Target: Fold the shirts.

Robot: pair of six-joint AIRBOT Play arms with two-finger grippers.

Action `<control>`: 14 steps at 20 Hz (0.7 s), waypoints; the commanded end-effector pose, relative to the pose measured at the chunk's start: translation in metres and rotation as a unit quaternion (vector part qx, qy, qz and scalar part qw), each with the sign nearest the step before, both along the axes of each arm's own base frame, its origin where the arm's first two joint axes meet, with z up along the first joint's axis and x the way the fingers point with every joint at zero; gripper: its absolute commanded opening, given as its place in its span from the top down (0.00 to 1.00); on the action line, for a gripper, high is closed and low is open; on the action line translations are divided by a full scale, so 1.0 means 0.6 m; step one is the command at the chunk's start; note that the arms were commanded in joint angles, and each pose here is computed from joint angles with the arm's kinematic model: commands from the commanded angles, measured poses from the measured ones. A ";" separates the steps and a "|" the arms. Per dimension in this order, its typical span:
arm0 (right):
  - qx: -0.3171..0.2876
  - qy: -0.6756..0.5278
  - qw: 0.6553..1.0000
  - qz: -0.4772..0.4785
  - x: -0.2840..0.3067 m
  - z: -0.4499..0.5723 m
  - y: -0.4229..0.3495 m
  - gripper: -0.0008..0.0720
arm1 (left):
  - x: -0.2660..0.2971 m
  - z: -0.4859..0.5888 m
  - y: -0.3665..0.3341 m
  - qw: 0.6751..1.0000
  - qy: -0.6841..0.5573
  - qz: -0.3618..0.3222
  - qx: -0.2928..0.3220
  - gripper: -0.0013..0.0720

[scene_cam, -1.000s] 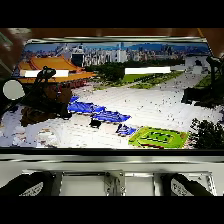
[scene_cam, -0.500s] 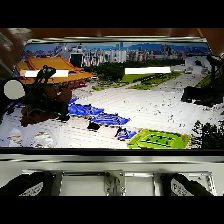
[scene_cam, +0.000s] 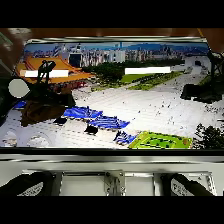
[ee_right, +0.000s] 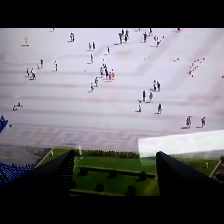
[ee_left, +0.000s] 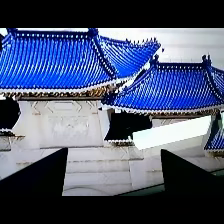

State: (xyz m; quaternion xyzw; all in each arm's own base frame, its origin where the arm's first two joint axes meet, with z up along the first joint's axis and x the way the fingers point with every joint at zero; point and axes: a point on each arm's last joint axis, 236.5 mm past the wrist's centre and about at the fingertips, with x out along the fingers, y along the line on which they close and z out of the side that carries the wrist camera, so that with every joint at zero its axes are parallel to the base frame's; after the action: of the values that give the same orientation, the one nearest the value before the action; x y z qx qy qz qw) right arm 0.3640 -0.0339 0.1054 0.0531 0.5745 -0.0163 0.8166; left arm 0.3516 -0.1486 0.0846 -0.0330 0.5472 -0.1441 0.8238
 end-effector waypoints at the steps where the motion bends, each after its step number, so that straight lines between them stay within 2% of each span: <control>1: 0.006 -0.001 1.000 0.016 0.018 -0.016 0.007 0.11 | 0.061 -0.013 0.064 0.995 -0.052 0.009 0.085 0.07; 2: 0.011 0.007 1.000 0.024 0.022 -0.027 0.011 0.11 | 0.086 -0.021 0.130 0.989 -0.052 0.048 0.133 0.07; 3: 0.018 0.015 0.999 0.027 0.025 -0.038 0.015 0.11 | 0.105 -0.028 0.188 0.984 -0.042 0.091 0.148 0.04; 6: 0.036 0.041 0.998 0.027 0.038 -0.078 0.023 0.11 | 0.123 -0.075 0.340 0.967 0.018 0.219 0.125 0.04; 9: 0.059 0.062 0.996 0.027 0.049 -0.114 0.036 0.11 | 0.087 -0.142 0.456 0.937 0.090 0.318 0.110 0.04; 12: 0.083 0.077 0.993 0.026 0.055 -0.138 0.051 0.11 | 0.067 -0.197 0.490 0.921 0.140 0.357 0.071 0.04; 14: 0.099 0.082 0.991 0.026 0.058 -0.146 0.063 0.11 | 0.065 -0.227 0.497 0.920 0.157 0.350 0.077 0.04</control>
State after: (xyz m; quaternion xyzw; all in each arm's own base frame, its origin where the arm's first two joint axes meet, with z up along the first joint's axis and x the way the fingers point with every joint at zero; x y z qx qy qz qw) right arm 0.3952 -0.0075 0.0282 0.0963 0.6323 0.0422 0.7675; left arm 0.3999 0.1305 -0.0245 -0.1524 0.6128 0.1878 0.7523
